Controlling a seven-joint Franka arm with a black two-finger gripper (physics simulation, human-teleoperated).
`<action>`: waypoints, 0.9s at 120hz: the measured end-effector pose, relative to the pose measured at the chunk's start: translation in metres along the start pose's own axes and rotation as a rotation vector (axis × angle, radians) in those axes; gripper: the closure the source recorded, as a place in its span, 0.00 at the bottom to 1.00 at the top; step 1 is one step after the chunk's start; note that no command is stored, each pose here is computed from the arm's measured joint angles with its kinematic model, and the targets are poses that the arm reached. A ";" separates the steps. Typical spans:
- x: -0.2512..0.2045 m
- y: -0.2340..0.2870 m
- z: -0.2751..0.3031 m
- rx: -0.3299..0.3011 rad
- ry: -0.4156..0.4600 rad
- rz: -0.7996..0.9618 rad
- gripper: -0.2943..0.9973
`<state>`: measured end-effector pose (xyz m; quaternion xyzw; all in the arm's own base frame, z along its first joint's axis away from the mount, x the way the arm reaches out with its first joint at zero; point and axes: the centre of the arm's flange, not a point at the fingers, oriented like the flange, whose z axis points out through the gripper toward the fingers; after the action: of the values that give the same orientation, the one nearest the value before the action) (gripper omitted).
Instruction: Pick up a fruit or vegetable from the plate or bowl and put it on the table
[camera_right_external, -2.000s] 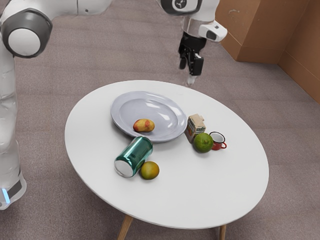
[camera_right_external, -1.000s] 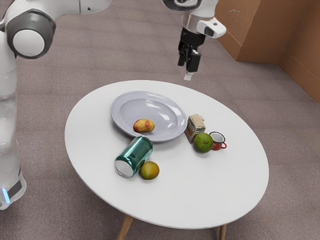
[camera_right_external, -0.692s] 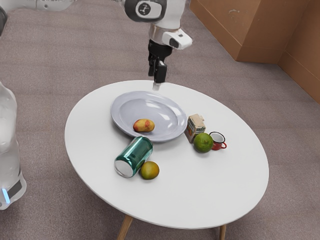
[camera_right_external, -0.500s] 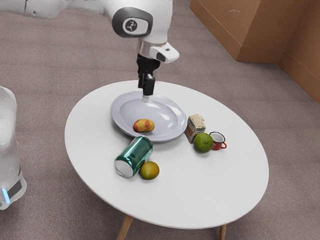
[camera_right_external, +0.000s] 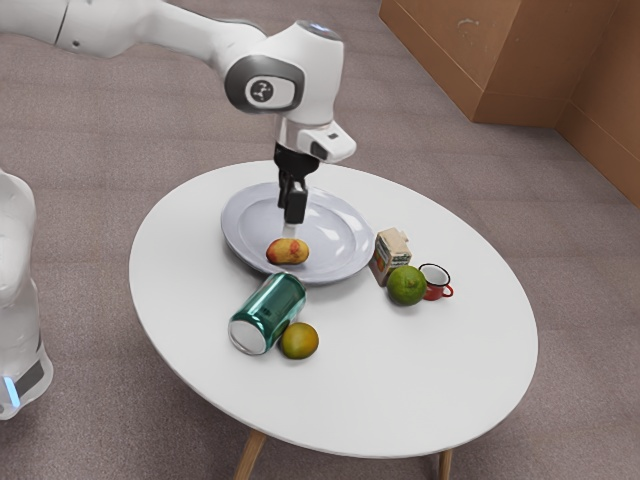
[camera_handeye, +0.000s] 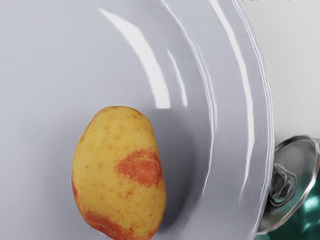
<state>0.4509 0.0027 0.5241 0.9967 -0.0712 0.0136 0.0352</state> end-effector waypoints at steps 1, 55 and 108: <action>0.000 0.000 0.000 0.000 0.000 0.000 0.23; 0.004 -0.037 0.008 0.011 0.004 -0.041 0.23; 0.016 -0.024 0.031 0.016 0.008 -0.001 0.23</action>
<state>0.4708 0.0216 0.4916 0.9970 -0.0704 0.0180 0.0273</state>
